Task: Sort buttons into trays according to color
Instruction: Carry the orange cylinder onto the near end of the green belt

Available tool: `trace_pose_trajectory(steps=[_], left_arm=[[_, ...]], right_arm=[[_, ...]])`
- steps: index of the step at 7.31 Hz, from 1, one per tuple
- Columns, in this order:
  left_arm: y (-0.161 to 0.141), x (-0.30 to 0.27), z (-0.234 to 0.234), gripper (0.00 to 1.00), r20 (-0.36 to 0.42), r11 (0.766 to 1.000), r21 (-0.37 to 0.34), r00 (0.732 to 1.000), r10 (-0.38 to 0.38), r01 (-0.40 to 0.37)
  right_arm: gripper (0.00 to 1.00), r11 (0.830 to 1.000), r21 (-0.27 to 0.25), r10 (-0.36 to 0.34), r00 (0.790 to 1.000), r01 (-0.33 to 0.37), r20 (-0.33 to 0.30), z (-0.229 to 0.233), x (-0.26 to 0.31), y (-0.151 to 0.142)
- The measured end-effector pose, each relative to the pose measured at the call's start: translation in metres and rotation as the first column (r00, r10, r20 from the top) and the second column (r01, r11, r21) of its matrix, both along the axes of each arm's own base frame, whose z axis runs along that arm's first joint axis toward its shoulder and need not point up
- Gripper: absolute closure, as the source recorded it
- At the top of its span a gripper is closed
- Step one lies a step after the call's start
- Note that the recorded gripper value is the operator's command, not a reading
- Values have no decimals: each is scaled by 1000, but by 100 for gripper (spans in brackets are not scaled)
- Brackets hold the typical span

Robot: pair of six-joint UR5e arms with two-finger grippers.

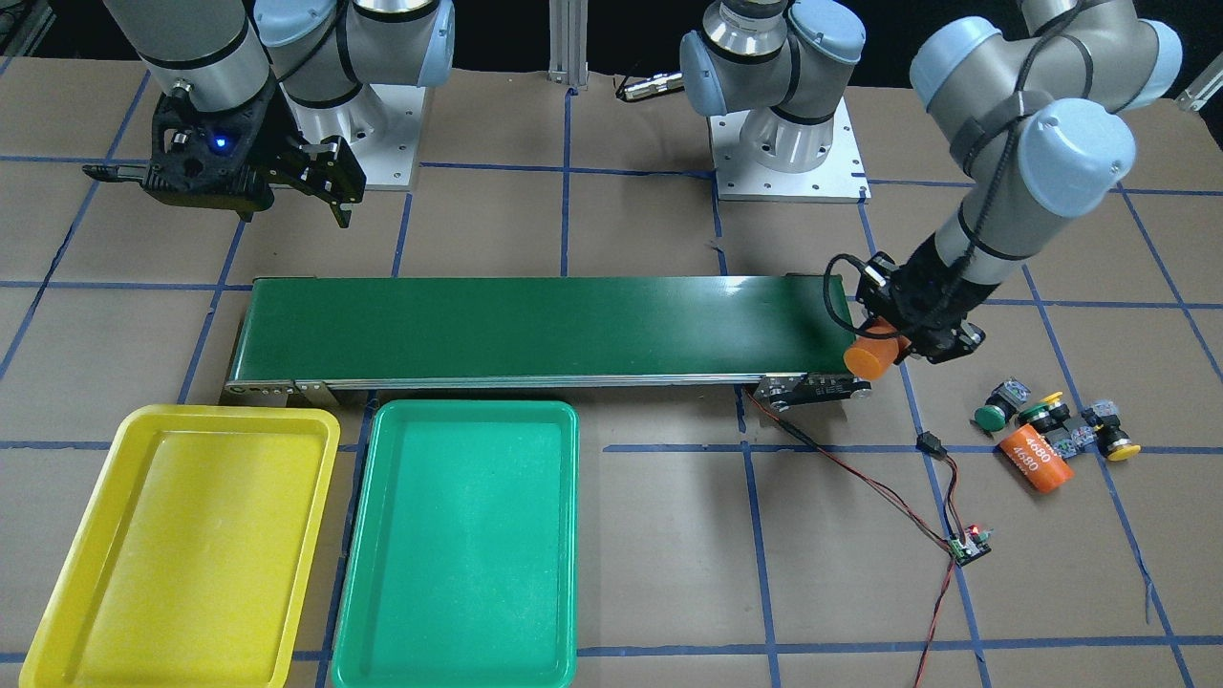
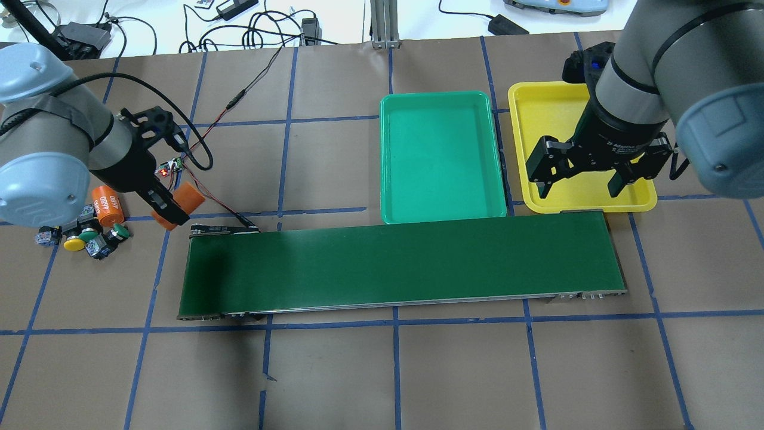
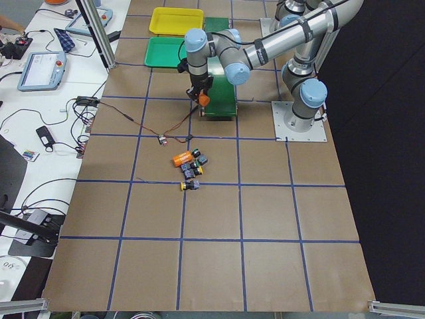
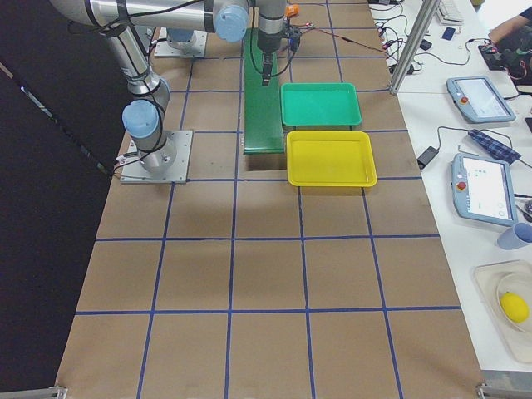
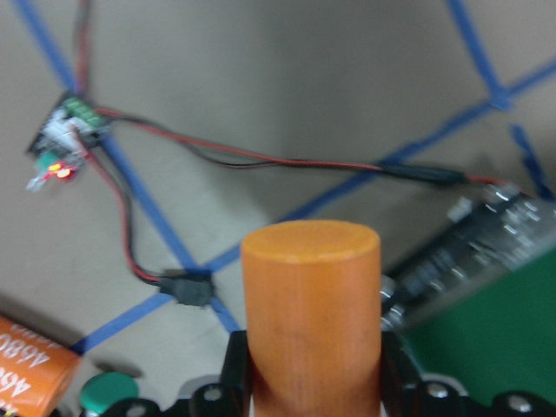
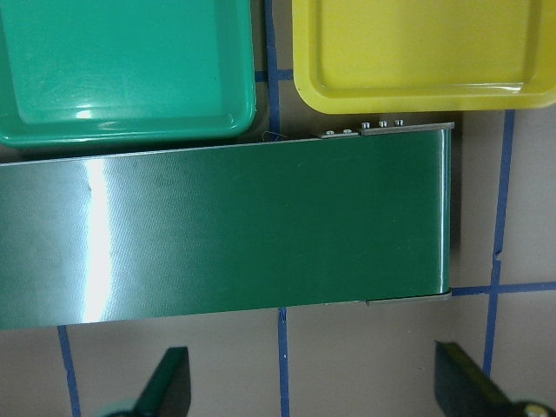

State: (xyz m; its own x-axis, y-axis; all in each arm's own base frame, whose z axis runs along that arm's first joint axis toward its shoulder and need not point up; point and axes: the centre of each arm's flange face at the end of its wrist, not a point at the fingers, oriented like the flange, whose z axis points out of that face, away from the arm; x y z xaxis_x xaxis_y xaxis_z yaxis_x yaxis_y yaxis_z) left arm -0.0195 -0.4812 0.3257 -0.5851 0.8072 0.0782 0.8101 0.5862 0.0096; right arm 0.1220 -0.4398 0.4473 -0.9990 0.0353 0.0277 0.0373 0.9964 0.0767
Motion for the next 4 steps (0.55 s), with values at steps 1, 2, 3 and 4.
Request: trace_pose_trajectory(steps=[1, 2, 3, 4], left_arm=[[24, -24, -10, 100, -16, 991, 26, 991, -132, 132], [46, -36, -26, 100, -29, 978, 52, 979, -200, 202], [57, -42, -38, 77, -37, 969, 56, 970, -239, 241], [62, -45, -44, 22, -40, 963, 52, 964, -261, 263]], right_arm=[[0, 1000, 7, 0, 1000, 0, -2, -1, 0, 1], [0, 1000, 12, 3, 1000, -3, -2, -2, 0, 0], [0, 1000, 14, 8, 1000, -8, -2, -3, 0, 0], [0, 1000, 14, 11, 1000, -11, -3, -4, 0, -1]])
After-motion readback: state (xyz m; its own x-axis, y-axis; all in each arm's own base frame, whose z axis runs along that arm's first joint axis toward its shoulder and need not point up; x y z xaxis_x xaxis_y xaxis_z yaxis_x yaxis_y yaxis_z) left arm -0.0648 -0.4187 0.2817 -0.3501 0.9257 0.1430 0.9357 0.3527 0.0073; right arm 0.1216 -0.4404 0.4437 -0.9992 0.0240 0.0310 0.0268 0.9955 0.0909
